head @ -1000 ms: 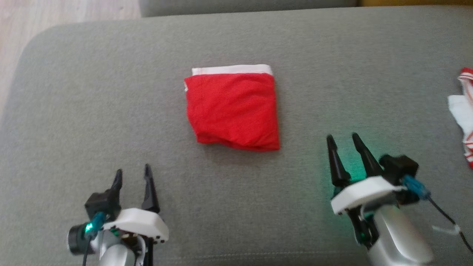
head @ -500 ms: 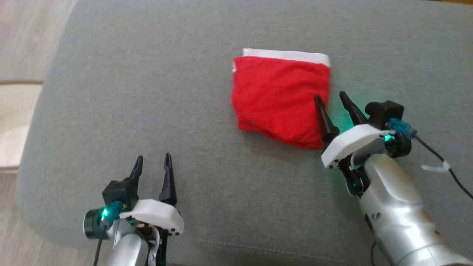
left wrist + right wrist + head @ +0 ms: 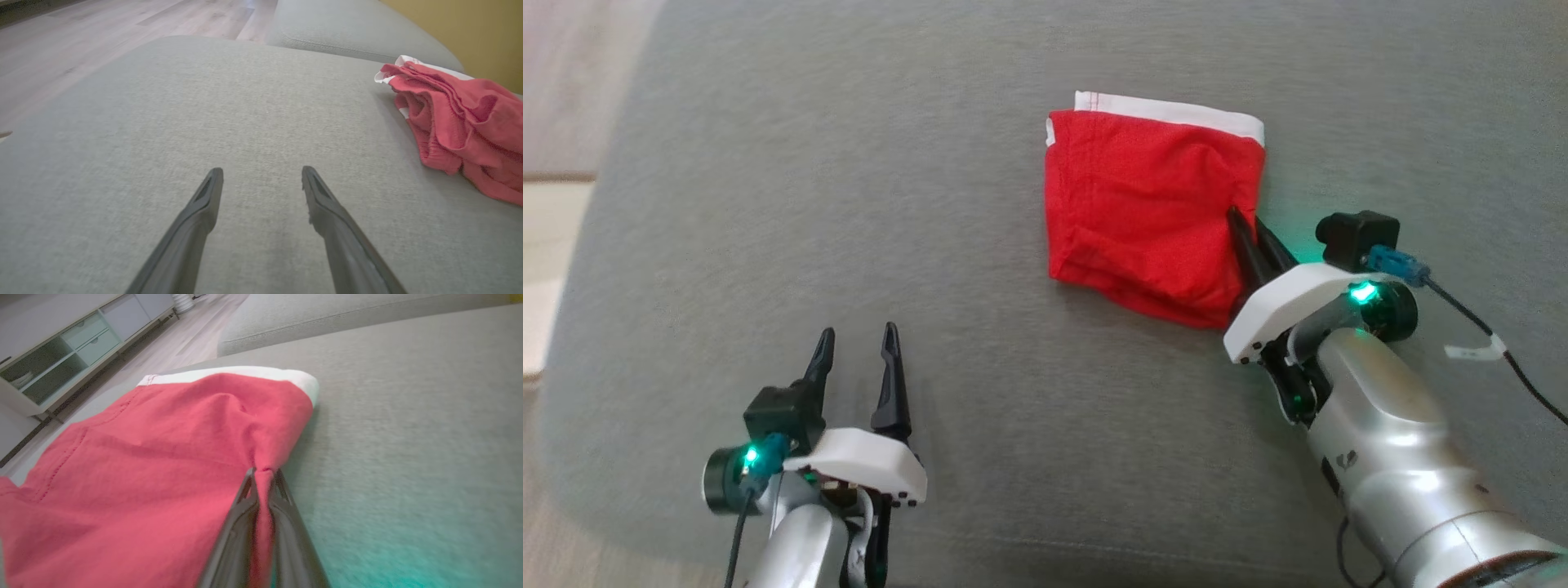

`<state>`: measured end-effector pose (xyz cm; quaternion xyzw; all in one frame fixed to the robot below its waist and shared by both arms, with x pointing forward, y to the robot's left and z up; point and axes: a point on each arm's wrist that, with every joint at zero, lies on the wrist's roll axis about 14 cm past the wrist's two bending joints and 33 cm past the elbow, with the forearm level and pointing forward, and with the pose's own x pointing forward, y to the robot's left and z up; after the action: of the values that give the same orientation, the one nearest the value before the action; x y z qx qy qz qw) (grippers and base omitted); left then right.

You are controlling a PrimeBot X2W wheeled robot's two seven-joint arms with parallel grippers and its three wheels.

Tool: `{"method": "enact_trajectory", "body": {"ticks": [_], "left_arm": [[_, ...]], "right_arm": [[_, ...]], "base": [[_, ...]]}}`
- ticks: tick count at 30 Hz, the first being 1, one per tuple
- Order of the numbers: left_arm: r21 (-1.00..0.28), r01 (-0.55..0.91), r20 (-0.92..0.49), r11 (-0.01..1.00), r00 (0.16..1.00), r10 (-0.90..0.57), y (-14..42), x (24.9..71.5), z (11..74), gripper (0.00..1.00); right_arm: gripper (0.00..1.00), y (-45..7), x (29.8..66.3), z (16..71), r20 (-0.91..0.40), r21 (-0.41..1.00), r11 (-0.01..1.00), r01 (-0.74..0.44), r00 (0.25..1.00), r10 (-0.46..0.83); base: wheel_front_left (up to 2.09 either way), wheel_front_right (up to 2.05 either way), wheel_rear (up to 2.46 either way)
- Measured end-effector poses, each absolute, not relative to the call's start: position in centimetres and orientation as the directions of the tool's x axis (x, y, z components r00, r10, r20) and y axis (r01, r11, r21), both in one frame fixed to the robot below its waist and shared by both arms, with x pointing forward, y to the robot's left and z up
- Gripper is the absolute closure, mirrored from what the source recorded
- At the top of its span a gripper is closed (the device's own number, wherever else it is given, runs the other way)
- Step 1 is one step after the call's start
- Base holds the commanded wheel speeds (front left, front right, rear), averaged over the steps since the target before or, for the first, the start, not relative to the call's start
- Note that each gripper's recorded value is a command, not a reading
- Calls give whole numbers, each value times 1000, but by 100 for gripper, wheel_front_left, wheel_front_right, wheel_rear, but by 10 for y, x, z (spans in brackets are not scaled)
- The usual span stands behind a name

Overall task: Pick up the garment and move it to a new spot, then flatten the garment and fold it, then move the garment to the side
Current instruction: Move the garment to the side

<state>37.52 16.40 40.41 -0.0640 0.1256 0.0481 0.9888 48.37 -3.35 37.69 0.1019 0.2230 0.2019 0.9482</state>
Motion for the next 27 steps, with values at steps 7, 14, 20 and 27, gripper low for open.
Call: {"method": "enact_trajectory", "body": {"ticks": [7, 14, 20, 27], "left_arm": [[-145, 46, -235, 988, 969, -79, 115, 398, 404, 0], [-171, 253, -200, 952, 937, -285, 44, 424, 406, 0], [-201, 420, -188, 885, 870, -456, -21, 427, 403, 0], [-230, 545, -179, 806, 790, -586, -75, 422, 398, 0]], "right_arm": [[100, -85, 468, 383, -379, 263, 935, -240, 865, 328], [100, -153, 433, 384, -393, 241, 967, -81, 903, 173], [100, -209, 397, 387, -401, 215, 974, 69, 916, 24], [100, -251, 369, 393, -403, 178, 967, 183, 910, -98]], "base": [[0, 0, 0], [0, 0, 0], [0, 0, 0], [0, 0, 0]]}}
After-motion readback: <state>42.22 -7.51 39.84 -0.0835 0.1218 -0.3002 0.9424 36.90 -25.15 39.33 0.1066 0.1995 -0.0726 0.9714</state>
